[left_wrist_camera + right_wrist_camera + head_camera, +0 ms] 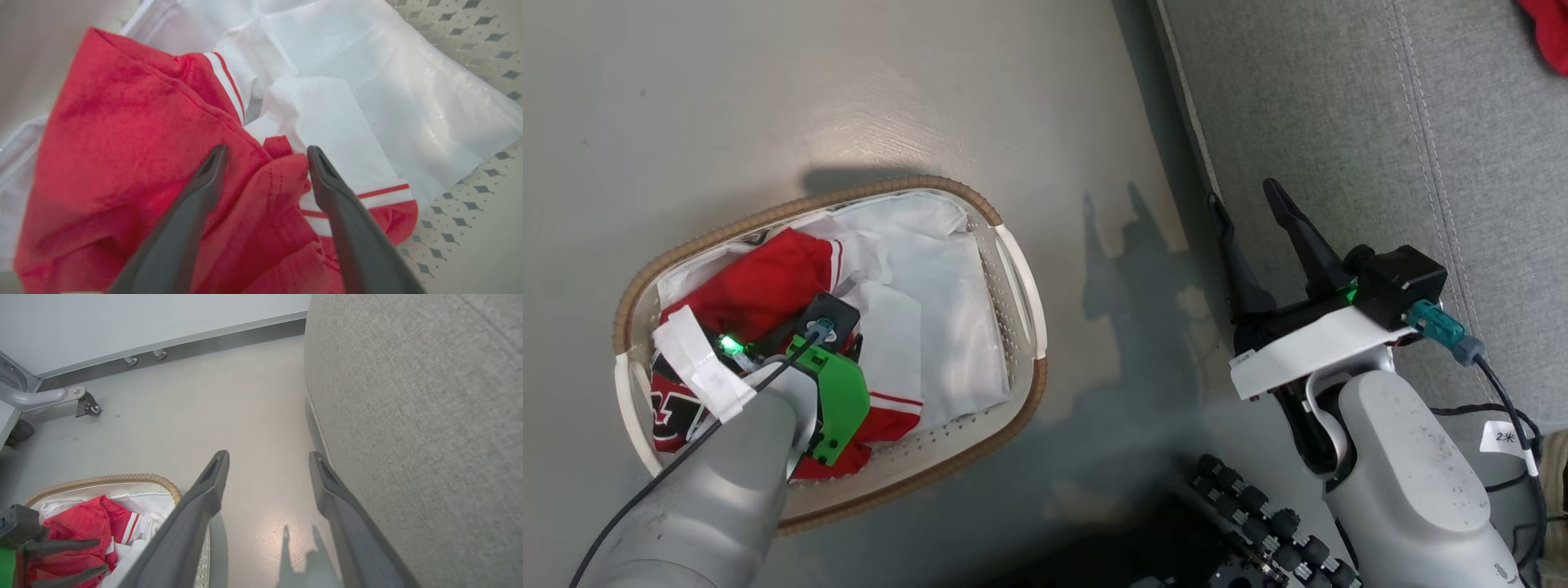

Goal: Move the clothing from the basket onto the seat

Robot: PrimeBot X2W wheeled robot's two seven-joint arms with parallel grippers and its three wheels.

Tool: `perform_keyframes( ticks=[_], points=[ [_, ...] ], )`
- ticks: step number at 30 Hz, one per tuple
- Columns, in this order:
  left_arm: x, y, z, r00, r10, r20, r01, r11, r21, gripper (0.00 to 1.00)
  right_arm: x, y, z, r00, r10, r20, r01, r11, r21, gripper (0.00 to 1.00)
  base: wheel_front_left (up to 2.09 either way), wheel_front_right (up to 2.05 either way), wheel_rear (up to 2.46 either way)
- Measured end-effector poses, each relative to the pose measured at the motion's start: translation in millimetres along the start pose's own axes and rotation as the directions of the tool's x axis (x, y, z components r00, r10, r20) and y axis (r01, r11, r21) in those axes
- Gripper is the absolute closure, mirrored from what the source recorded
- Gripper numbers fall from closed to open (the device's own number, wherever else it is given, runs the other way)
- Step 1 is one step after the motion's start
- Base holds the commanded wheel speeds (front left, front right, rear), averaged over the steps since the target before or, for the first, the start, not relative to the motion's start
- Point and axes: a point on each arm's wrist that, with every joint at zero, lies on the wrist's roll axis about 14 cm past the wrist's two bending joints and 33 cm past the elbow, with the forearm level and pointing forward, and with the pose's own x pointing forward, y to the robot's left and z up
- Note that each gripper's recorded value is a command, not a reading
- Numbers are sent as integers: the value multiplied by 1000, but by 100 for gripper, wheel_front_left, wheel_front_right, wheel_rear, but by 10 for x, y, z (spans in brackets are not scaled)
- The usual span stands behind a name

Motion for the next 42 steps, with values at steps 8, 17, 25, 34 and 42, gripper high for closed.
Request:
perform_keyframes(
  ticks=[8, 17, 25, 34, 42],
  points=[
    [176, -10, -253, 988, -32, -148, 46, 994, 95, 0, 44, -69, -103, 1000, -15, -22, 15, 1000, -3, 0, 0, 0, 0],
    [306, 4, -422, 969, -44, -244, 81, 987, 141, 0, 114, -77, -190, 999, -13, -35, 13, 1000, 1, 0, 0, 0, 0],
    [315, -10, -413, 970, -57, -237, 99, 981, 169, 100, 144, -52, -163, 1000, -5, -27, 5, 1000, 8, 0, 0, 0, 0],
    [154, -185, -250, 985, -79, -152, 102, 984, 149, 100, 82, -53, 93, 1000, -8, 28, 8, 1000, 10, 0, 0, 0, 0],
    [-114, -533, 28, 992, -117, -37, 121, 982, 143, 100, -86, -44, 375, 996, -15, 88, 14, 1000, 10, 0, 0, 0, 0]
  ],
)
